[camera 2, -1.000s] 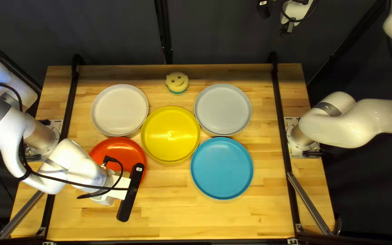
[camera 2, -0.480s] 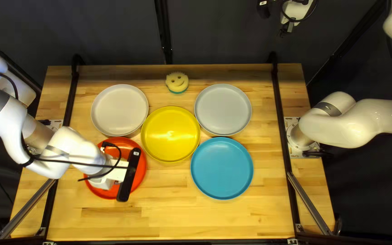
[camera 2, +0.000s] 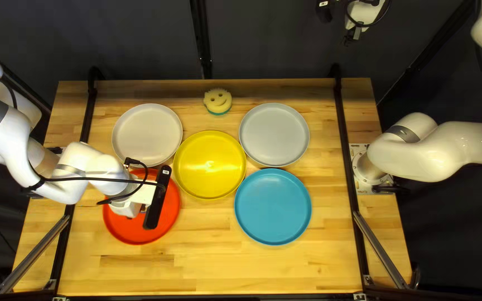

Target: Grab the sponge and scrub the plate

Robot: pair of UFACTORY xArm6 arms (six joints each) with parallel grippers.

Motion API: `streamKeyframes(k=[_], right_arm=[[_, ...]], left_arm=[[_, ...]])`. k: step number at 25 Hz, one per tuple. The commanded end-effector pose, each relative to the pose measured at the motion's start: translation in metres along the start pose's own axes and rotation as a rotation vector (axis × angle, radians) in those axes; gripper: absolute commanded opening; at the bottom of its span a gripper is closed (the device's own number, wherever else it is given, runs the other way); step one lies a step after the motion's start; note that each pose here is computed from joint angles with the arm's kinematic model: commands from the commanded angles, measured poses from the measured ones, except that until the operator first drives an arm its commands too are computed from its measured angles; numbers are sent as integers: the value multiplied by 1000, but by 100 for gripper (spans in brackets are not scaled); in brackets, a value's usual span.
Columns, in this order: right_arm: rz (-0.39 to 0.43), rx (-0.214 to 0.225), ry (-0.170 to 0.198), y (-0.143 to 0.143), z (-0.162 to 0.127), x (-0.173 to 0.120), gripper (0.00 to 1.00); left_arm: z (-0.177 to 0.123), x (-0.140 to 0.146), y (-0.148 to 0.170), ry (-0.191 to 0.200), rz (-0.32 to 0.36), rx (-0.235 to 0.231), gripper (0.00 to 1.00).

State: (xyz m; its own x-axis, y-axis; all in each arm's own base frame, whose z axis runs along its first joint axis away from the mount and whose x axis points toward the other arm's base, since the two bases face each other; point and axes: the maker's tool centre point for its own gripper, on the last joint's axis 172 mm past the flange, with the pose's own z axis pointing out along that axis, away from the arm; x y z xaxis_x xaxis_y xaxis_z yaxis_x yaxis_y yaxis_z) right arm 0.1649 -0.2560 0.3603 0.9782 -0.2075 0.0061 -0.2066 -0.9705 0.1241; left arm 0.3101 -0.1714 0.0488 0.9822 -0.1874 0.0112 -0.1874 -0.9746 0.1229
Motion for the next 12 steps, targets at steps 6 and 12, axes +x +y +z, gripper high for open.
streamKeyframes(k=[6, 12], right_arm=[[0, 0, 0, 0, 0, 0, 100], [0, 0, 0, 0, 0, 0, 100]], left_arm=[[-7, 6, 57, -3, 3, -31, 0], [-3, -10, 63, -13, -5, -43, 0]])
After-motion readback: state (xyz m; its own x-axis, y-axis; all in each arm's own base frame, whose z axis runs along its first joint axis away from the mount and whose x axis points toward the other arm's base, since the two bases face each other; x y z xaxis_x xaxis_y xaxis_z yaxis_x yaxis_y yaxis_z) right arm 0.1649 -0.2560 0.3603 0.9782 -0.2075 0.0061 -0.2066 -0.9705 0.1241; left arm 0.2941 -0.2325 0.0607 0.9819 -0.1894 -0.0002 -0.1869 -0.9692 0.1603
